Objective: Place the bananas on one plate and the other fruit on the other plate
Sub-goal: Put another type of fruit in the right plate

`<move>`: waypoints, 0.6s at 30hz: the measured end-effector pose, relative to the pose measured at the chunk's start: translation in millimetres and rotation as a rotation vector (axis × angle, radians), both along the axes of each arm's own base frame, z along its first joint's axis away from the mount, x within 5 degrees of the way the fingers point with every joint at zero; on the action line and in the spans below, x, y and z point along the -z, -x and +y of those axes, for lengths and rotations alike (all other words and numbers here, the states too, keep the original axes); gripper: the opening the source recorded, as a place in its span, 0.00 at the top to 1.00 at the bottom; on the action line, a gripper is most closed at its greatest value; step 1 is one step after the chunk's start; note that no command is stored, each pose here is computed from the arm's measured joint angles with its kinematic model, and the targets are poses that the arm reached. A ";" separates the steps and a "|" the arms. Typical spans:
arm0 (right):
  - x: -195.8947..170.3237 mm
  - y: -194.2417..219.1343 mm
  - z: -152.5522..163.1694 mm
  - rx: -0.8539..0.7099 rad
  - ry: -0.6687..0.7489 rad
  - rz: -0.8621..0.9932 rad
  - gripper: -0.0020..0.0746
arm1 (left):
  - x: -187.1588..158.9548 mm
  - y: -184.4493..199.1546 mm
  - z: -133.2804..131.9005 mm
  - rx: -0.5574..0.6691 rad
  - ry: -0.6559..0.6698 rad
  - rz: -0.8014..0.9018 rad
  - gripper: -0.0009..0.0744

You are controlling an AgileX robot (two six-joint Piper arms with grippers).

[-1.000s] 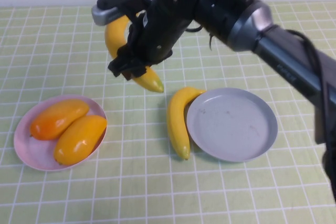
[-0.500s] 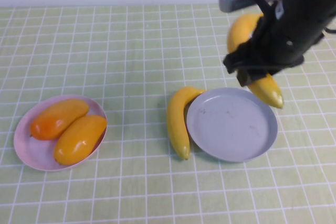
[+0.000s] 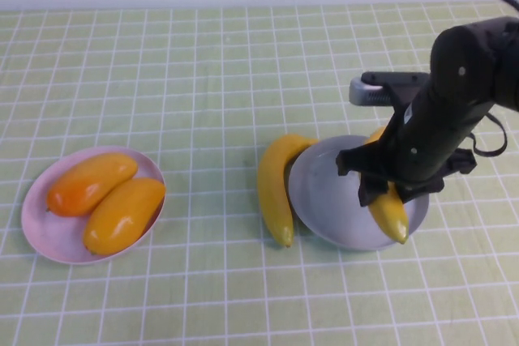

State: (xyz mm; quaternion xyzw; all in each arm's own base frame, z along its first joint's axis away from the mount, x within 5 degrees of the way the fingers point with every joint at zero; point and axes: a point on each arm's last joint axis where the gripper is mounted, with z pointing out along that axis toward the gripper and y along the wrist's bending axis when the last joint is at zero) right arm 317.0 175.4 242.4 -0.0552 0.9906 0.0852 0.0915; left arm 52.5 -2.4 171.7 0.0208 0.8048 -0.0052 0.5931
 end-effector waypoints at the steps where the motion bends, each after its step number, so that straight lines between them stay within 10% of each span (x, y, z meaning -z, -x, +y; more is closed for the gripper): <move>1: 6.4 -1.6 1.4 0.004 0.003 0.019 0.57 | 0.0 0.0 0.0 0.000 0.000 0.000 0.99; 11: 37.8 -10.7 5.6 0.005 0.039 0.075 0.56 | 0.0 0.0 0.0 0.000 0.000 0.000 0.99; 18: 28.1 -12.9 7.2 -0.002 0.053 0.107 0.29 | 0.0 0.0 0.0 0.000 0.000 0.000 0.99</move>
